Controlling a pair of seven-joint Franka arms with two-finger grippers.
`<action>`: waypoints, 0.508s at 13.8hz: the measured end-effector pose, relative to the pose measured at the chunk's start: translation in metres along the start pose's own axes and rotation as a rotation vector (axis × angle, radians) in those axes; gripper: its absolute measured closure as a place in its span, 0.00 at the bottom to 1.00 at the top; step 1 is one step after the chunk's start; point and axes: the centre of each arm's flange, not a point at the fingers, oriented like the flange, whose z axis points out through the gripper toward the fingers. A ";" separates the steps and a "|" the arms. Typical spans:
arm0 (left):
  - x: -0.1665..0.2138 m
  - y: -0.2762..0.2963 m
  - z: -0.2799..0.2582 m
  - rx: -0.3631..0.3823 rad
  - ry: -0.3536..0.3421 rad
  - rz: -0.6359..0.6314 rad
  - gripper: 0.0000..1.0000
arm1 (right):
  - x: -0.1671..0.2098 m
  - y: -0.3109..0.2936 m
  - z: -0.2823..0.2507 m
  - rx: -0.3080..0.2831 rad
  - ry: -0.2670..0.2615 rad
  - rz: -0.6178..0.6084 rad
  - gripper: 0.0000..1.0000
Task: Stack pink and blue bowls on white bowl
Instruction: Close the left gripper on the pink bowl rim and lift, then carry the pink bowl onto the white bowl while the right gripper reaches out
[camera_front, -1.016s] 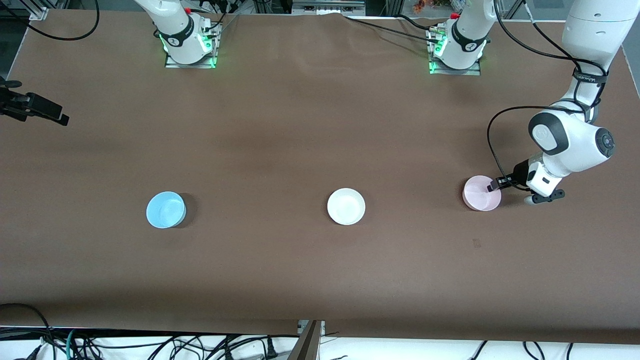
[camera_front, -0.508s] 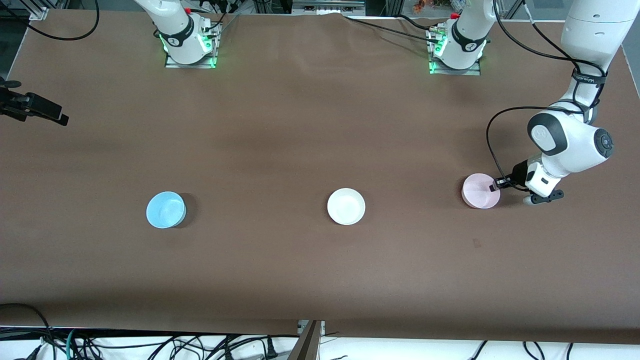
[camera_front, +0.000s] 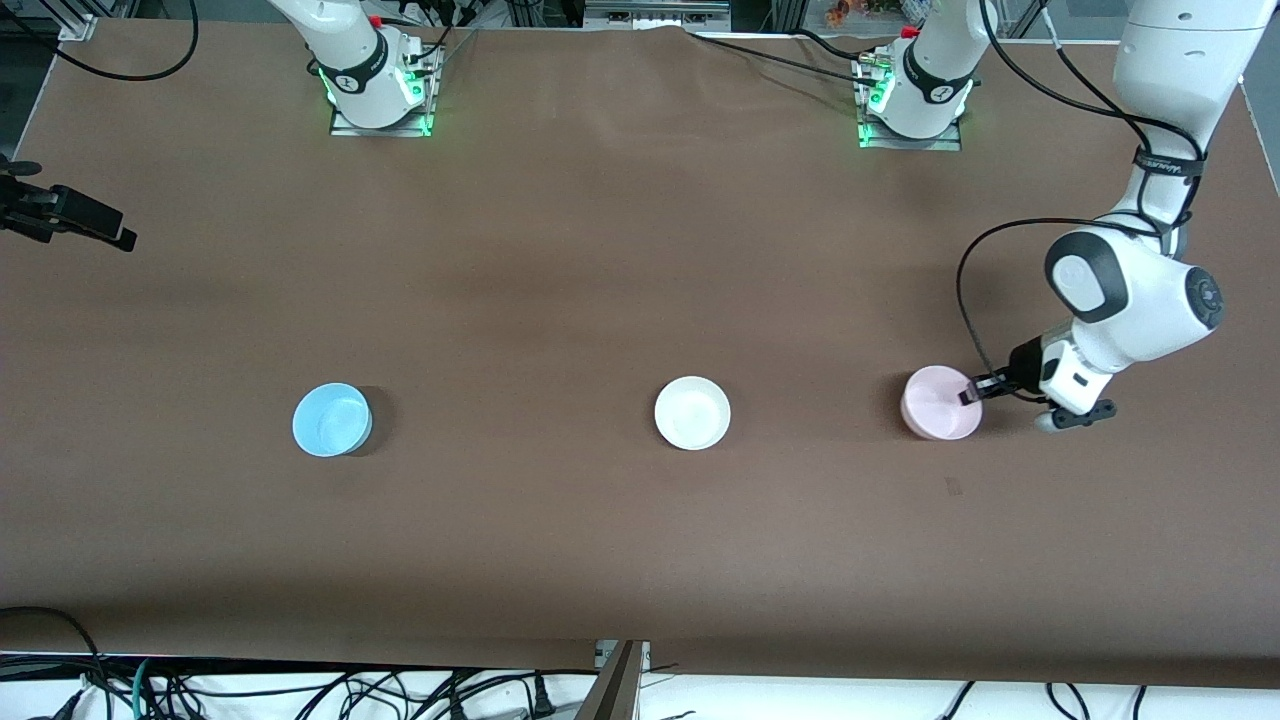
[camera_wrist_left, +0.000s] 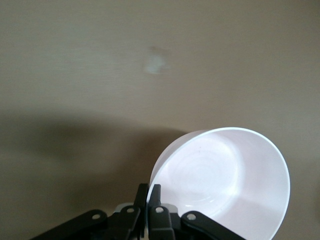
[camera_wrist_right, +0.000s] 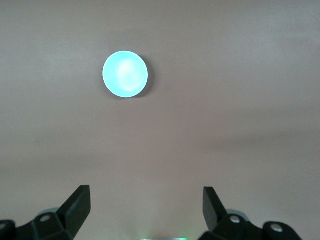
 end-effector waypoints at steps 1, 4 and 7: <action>-0.002 0.026 0.003 -0.016 -0.004 -0.009 0.96 | 0.000 0.000 0.000 0.000 0.000 0.000 0.00; -0.014 0.092 0.012 -0.049 -0.022 -0.025 0.96 | 0.000 0.000 0.000 0.000 0.000 0.000 0.00; -0.030 0.147 0.022 -0.061 -0.038 -0.046 0.96 | 0.000 0.003 0.000 0.000 0.001 0.005 0.00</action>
